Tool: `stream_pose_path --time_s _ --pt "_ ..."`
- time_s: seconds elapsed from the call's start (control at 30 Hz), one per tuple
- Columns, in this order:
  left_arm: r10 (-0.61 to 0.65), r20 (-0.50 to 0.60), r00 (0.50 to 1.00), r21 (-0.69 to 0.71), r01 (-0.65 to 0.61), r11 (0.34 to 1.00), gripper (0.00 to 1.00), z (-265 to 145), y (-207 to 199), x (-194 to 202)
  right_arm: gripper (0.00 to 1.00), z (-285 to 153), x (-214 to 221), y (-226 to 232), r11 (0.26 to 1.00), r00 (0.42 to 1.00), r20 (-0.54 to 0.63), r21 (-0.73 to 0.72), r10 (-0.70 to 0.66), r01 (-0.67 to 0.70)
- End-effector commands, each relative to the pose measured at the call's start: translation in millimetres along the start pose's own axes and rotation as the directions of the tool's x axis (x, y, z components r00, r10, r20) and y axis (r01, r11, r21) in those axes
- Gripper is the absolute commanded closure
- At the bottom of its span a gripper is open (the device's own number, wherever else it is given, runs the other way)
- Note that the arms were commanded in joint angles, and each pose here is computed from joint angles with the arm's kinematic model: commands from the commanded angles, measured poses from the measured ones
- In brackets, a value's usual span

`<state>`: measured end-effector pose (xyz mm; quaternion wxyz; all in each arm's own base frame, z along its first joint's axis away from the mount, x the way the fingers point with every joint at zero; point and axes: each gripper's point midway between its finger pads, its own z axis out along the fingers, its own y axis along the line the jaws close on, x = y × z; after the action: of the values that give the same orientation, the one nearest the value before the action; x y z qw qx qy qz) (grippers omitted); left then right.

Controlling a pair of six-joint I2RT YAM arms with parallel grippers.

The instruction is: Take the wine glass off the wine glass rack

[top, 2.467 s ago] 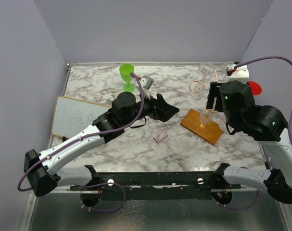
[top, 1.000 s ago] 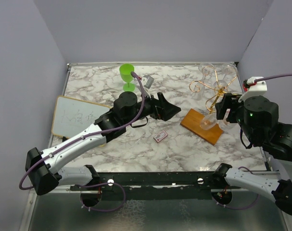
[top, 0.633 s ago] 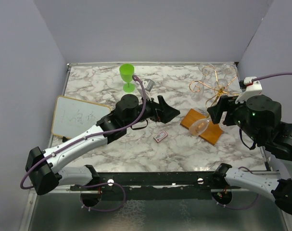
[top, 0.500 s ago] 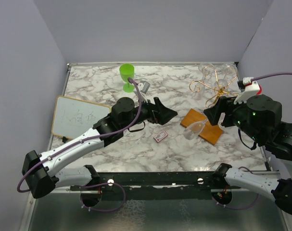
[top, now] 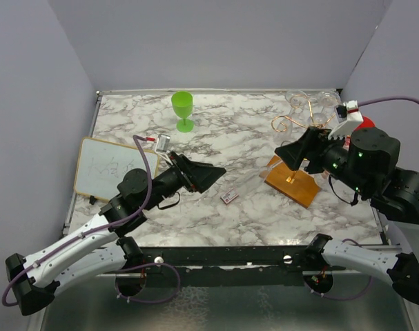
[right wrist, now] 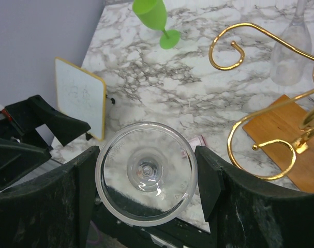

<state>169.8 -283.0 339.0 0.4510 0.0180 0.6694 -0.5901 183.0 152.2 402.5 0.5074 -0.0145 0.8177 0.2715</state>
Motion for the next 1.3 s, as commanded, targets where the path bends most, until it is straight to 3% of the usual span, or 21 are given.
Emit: stream_pose_path --time_s 0.0,0.37,0.63,1.27 --pt "-0.055 0.015 0.998 0.018 0.054 0.998 0.06 -10 -4 -2 0.63 -1 -33 30 0.988 0.988 0.108 -0.119 0.113 -0.1" --pt "-0.147 -0.028 0.989 0.101 0.149 0.984 0.05 -14 -19 7 0.65 -11 -60 37 0.97 0.956 0.208 -0.168 0.207 -0.173" --pt "-0.199 -0.087 0.976 0.171 0.212 0.962 0.09 -3 -32 15 0.66 -11 -61 41 0.961 0.948 0.214 -0.198 0.234 -0.193" --pt "-0.288 -0.015 0.957 0.423 0.267 0.866 0.56 -22 -72 -11 0.68 -28 -49 29 0.893 0.877 0.233 -0.28 0.42 -0.354"
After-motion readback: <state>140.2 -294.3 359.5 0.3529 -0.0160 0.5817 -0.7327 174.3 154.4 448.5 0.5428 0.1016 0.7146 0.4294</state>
